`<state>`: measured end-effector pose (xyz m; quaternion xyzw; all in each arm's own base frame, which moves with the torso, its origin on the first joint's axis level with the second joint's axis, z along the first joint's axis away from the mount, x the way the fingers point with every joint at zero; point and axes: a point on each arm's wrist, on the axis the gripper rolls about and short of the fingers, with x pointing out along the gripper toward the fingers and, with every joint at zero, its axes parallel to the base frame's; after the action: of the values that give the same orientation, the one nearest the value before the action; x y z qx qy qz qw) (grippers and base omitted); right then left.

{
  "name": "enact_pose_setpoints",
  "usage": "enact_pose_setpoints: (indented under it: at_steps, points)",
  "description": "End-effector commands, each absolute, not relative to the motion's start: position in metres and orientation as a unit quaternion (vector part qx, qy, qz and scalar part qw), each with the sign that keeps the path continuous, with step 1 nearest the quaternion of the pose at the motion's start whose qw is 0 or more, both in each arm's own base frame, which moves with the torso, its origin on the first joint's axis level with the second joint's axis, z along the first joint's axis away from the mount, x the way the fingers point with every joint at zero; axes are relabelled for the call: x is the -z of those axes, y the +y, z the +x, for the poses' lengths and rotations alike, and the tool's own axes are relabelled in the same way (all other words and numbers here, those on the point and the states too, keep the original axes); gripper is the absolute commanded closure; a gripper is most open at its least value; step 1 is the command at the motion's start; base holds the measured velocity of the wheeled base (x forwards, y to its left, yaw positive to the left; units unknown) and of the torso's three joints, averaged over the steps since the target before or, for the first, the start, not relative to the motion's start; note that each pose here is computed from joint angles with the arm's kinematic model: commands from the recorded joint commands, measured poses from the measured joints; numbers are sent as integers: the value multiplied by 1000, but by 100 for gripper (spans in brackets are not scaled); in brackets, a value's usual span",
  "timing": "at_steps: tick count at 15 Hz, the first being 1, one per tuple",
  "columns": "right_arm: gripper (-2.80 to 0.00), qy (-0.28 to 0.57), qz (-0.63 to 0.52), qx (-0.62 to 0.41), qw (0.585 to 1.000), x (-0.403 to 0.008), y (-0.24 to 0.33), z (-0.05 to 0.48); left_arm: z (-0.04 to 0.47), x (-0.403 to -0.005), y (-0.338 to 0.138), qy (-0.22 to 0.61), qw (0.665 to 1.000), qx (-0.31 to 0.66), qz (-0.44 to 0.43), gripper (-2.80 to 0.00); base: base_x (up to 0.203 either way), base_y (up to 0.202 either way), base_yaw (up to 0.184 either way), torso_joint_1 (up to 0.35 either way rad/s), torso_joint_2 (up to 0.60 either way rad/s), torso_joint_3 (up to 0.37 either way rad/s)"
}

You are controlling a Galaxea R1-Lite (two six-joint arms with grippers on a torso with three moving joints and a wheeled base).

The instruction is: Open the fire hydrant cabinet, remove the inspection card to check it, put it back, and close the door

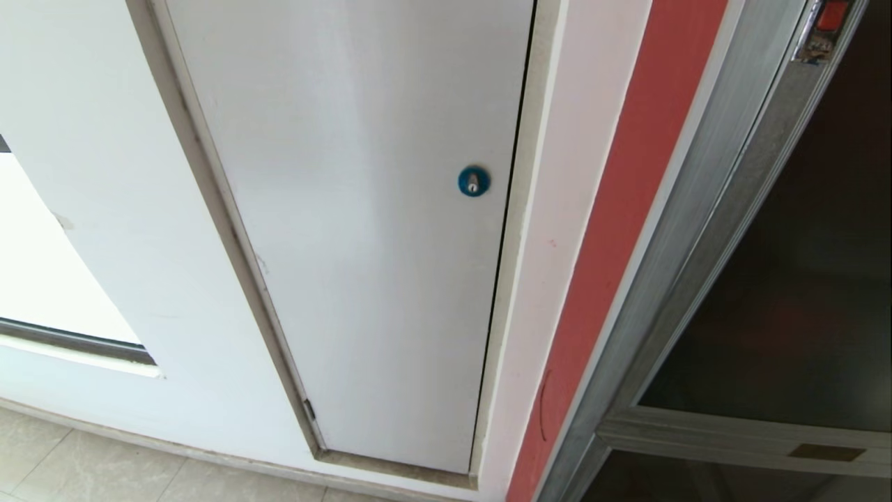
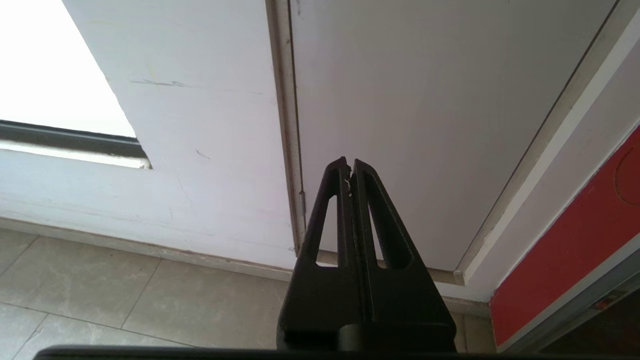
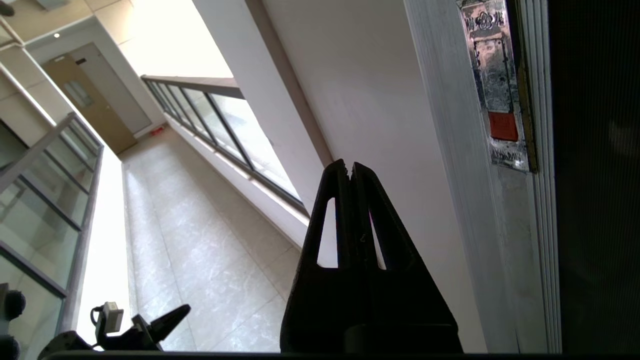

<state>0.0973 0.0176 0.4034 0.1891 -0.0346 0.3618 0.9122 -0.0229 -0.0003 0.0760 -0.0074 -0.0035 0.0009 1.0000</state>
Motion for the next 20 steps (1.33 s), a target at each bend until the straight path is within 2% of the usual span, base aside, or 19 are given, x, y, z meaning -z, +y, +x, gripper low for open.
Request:
enact_pose_setpoints:
  at_steps: [1,20]
  points:
    - [0,-31,193,-362,911,-404,18,112,-23,-76,0,-3,1000,-1,-8,0,0,0,0,0,0,0]
    - [0,-15,211,-312,926,-399,18,159,-23,-76,0,-3,1000,-2,-8,0,0,0,0,0,0,0]
